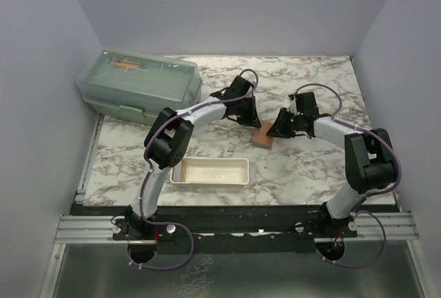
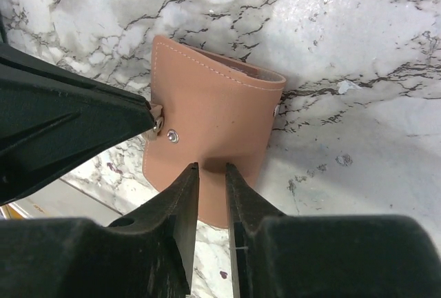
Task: Put the credit cards into the card holder
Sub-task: Close the card holder at the center of the board.
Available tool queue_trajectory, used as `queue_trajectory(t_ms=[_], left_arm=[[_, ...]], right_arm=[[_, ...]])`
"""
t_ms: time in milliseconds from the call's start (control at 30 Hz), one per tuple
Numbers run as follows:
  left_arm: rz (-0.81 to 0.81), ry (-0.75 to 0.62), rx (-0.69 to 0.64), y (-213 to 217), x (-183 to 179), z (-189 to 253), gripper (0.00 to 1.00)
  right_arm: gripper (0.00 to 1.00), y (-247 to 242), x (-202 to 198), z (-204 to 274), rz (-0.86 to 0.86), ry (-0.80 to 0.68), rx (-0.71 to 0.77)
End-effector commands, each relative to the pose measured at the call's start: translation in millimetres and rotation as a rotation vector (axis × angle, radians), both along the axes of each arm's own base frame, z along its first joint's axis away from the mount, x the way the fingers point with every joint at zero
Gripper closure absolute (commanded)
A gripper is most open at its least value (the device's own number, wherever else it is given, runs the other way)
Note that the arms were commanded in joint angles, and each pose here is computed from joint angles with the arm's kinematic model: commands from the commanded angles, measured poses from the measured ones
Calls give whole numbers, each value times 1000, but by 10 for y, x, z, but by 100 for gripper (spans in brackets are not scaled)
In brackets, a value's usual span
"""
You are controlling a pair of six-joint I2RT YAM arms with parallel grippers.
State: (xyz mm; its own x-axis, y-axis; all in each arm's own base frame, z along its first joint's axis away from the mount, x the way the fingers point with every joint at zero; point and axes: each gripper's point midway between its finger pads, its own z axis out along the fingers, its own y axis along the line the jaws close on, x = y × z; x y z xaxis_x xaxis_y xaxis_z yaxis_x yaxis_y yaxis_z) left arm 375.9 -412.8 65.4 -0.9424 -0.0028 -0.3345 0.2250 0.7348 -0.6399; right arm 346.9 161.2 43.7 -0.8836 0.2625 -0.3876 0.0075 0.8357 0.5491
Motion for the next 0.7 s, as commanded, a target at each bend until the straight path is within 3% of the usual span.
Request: queue_trajectory(t_ms=[0, 667], left_arm=[[-48, -9, 21, -33, -103, -90, 100], [-72, -45, 11, -153, -167, -37, 100]], right_arm=[[76, 42, -32, -175, 20, 33, 10], [77, 18, -53, -311, 36, 64, -17]])
